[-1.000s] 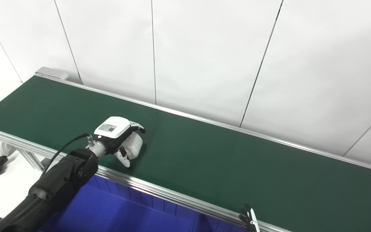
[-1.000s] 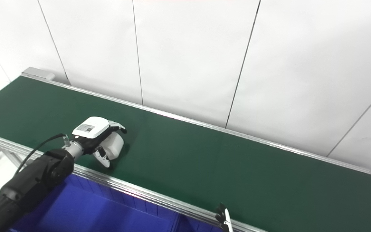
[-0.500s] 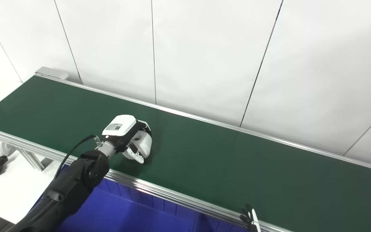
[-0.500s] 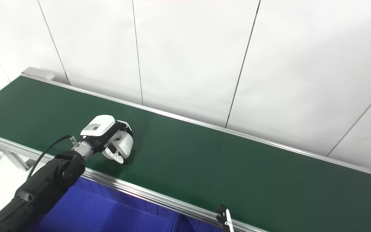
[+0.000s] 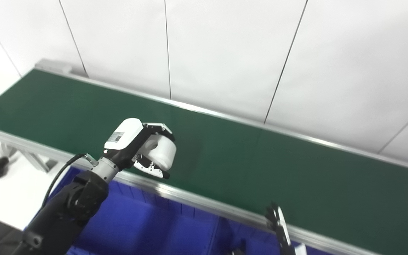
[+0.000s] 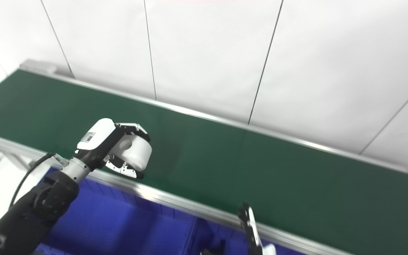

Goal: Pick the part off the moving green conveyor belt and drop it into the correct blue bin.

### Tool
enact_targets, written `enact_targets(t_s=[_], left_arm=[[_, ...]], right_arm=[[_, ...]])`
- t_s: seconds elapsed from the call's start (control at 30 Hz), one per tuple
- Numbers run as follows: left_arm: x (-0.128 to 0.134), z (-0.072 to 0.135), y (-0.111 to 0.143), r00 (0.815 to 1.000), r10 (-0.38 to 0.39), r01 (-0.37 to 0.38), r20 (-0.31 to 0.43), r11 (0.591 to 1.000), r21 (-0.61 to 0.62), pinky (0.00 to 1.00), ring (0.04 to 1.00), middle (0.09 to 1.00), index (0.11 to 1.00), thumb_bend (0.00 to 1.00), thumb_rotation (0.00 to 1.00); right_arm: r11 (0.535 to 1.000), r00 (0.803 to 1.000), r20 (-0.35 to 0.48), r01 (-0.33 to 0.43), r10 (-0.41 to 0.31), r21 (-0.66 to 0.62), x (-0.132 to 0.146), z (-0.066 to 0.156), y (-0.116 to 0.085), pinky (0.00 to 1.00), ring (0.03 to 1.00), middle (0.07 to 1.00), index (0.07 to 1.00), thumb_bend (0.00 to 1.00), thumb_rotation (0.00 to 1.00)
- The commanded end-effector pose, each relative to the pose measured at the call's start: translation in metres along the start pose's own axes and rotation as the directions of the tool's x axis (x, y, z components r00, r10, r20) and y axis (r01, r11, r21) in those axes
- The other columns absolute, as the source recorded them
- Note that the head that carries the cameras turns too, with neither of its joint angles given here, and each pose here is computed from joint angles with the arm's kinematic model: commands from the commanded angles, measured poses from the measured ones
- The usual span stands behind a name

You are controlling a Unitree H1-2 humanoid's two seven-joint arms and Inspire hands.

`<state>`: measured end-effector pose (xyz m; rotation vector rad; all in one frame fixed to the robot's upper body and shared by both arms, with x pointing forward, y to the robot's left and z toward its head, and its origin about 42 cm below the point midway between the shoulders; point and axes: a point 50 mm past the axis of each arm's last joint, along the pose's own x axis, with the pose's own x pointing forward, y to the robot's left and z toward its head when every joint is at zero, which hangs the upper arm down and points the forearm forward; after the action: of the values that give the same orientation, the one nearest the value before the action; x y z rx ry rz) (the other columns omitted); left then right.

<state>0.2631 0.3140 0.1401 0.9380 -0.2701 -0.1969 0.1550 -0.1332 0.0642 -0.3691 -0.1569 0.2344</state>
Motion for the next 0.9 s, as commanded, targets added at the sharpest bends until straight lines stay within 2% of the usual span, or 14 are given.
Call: enact_targets(t_s=[0.0, 0.07, 0.1, 0.23, 0.37, 0.43, 0.57, 0.67, 0.73, 0.77, 0.8, 0.83, 0.87], left_arm=[[-0.008, 0.015, 0.002, 0.999, -0.018, 0.019, 0.039, 0.999, -0.03, 0.44, 0.411, 0.495, 0.533, 0.49, 0.0], [-0.02, 0.024, -0.007, 0.996, -0.075, 0.077, 0.043, 0.995, -0.057, 0.44, 0.404, 0.486, 0.54, 0.49, 0.0], [-0.027, 0.03, -0.013, 0.992, -0.113, 0.116, 0.055, 0.991, -0.068, 0.34, 0.365, 0.472, 0.553, 0.49, 0.0], [-0.043, 0.038, -0.033, 0.972, -0.225, 0.231, 0.068, 0.968, -0.098, 0.25, 0.403, 0.499, 0.495, 0.5, 0.0], [-0.047, 0.041, -0.042, 0.947, -0.321, 0.322, 0.034, 0.94, -0.114, 0.32, 0.413, 0.505, 0.493, 0.5, 0.0], [-0.049, 0.039, -0.047, 0.931, -0.366, 0.365, 0.01, 0.925, -0.103, 0.34, 0.395, 0.48, 0.521, 0.49, 0.0], [-0.052, 0.027, -0.055, 0.884, -0.465, 0.458, -0.042, 0.882, -0.113, 0.46, 0.423, 0.51, 0.506, 0.5, 0.0], [-0.053, 0.018, -0.056, 0.849, -0.519, 0.509, -0.101, 0.854, -0.108, 0.43, 0.395, 0.491, 0.536, 0.49, 0.0], [-0.053, 0.012, -0.058, 0.819, -0.55, 0.548, -0.163, 0.835, -0.061, 0.42, 0.386, 0.479, 0.55, 0.49, 0.0], [-0.052, 0.01, -0.059, 0.804, -0.562, 0.566, -0.196, 0.823, -0.038, 0.46, 0.402, 0.492, 0.539, 0.49, 0.0], [-0.051, 0.008, -0.06, 0.78, -0.574, 0.591, -0.25, 0.807, -0.01, 0.52, 0.529, 0.5, 0.515, 0.5, 0.0], [-0.05, 0.006, -0.061, 0.759, -0.579, 0.609, -0.298, 0.793, 0.009, 0.6, 0.65, 0.652, 0.664, 0.55, 0.0], [-0.049, 0.005, -0.061, 0.745, -0.572, 0.617, -0.344, 0.787, 0.028, 0.66, 0.731, 0.755, 0.774, 0.59, 0.0]], right_arm=[[1.0, 0.999, 0.035, 0.023, -0.023, 0.001, 0.002, 0.009, -0.004, 0.82, 0.866, 0.913, 0.968, 0.65, 0.39], [1.0, 0.999, 0.035, 0.026, -0.026, -0.001, 0.002, 0.009, -0.006, 0.81, 0.858, 0.91, 0.963, 0.66, 0.39], [1.0, 0.999, 0.036, 0.028, -0.028, -0.002, 0.002, 0.01, -0.008, 0.8, 0.852, 0.906, 0.959, 0.66, 0.4], [1.0, 0.999, 0.035, 0.026, -0.026, -0.008, 0.002, 0.01, -0.012, 0.8, 0.847, 0.9, 0.957, 0.67, 0.41], [1.0, 0.999, 0.031, 0.023, -0.023, -0.008, 0.001, 0.013, -0.014, 0.79, 0.843, 0.897, 0.954, 0.67, 0.41], [1.0, 0.999, 0.028, 0.025, -0.025, -0.004, 0.0, 0.015, -0.015, 0.78, 0.839, 0.894, 0.95, 0.67, 0.41], [1.0, 1.0, 0.022, 0.019, -0.019, -0.007, -0.001, 0.018, -0.013, 0.78, 0.836, 0.89, 0.949, 0.68, 0.41], [1.0, 1.0, 0.019, 0.013, -0.013, -0.011, 0.0, 0.02, -0.011, 0.77, 0.836, 0.892, 0.952, 0.68, 0.43], [1.0, 1.0, 0.018, 0.013, -0.013, -0.006, 0.0, 0.021, -0.009, 0.77, 0.838, 0.893, 0.954, 0.68, 0.43], [1.0, 1.0, 0.018, 0.013, -0.013, -0.005, 0.0, 0.022, -0.009, 0.78, 0.839, 0.893, 0.954, 0.68, 0.43], [1.0, 1.0, 0.018, 0.013, -0.013, -0.004, 0.0, 0.022, -0.008, 0.78, 0.839, 0.893, 0.954, 0.68, 0.43], [1.0, 1.0, 0.018, 0.013, -0.013, -0.004, 0.0, 0.023, -0.007, 0.78, 0.839, 0.893, 0.955, 0.68, 0.43], [1.0, 1.0, 0.018, 0.013, -0.013, -0.006, -0.001, 0.024, -0.007, 0.77, 0.838, 0.892, 0.955, 0.68, 0.43]])
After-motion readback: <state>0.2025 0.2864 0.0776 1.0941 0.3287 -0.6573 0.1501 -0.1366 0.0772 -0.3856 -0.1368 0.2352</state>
